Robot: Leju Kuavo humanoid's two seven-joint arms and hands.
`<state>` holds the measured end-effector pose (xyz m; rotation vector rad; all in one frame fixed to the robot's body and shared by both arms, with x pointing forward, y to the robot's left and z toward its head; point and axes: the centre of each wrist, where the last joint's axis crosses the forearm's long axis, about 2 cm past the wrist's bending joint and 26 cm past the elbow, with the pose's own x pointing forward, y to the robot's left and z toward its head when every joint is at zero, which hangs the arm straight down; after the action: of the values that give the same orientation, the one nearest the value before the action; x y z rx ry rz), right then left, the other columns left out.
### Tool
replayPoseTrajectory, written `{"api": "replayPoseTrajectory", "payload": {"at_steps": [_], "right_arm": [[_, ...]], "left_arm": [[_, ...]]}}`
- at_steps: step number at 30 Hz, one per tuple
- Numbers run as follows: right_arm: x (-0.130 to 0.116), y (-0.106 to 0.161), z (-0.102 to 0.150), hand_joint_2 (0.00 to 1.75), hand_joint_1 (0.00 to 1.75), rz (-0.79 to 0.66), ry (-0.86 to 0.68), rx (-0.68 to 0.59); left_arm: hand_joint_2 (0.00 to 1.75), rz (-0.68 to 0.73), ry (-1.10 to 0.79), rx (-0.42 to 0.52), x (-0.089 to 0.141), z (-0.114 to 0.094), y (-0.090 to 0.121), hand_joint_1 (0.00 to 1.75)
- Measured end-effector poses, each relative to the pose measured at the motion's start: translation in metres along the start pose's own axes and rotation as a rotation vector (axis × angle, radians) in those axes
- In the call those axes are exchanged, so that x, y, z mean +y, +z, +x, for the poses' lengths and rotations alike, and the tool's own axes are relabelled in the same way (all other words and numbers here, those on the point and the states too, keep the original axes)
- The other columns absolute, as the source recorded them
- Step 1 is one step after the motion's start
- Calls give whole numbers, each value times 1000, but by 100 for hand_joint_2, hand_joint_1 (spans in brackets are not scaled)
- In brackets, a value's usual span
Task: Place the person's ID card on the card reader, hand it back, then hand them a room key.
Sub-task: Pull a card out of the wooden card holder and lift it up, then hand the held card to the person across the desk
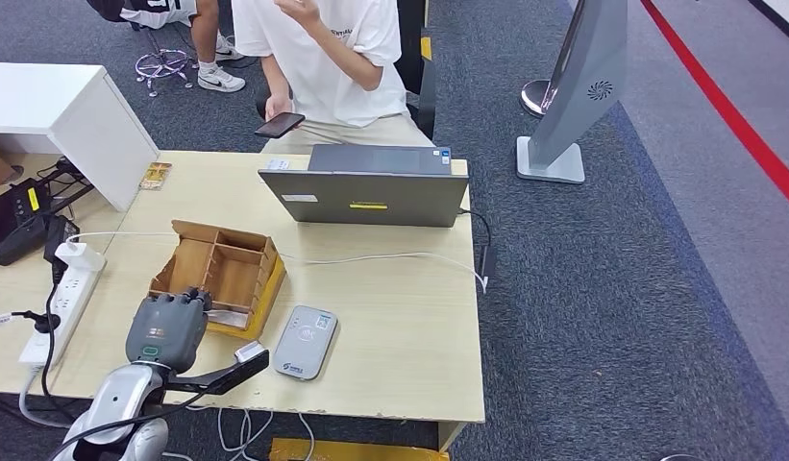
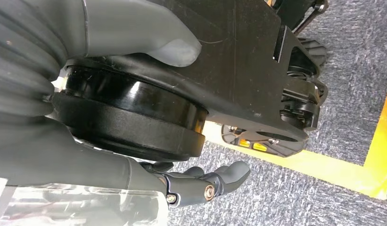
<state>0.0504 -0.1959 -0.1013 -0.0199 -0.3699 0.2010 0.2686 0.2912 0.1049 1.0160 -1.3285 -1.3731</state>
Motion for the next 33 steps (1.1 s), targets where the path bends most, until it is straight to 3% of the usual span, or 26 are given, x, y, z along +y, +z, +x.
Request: {"api": "replayPoseTrajectory", "payload": {"at_steps": [6, 14, 18, 23, 30, 33], "right_arm": [[1, 1, -2, 175, 0, -14, -25, 2], [4, 1, 2, 175, 0, -23, -45, 30], [5, 0, 7, 175, 0, -11, -14, 49], [8, 0, 12, 175, 0, -5, 22, 40], [11, 0, 14, 175, 0, -13, 10, 44], [12, 0, 15, 175, 0, -17, 13, 48]], "left_arm": [[175, 131, -4, -13, 32, 11, 1, 175], [175, 403, 51, -55, 104, 27, -6, 175], [175, 528, 21, -32, 143, 28, -30, 175], [175, 638, -101, 88, 186, 11, -75, 175], [175, 647, -143, 164, 200, 1, -114, 175], [175, 636, -129, 163, 198, 5, -118, 44]]}}
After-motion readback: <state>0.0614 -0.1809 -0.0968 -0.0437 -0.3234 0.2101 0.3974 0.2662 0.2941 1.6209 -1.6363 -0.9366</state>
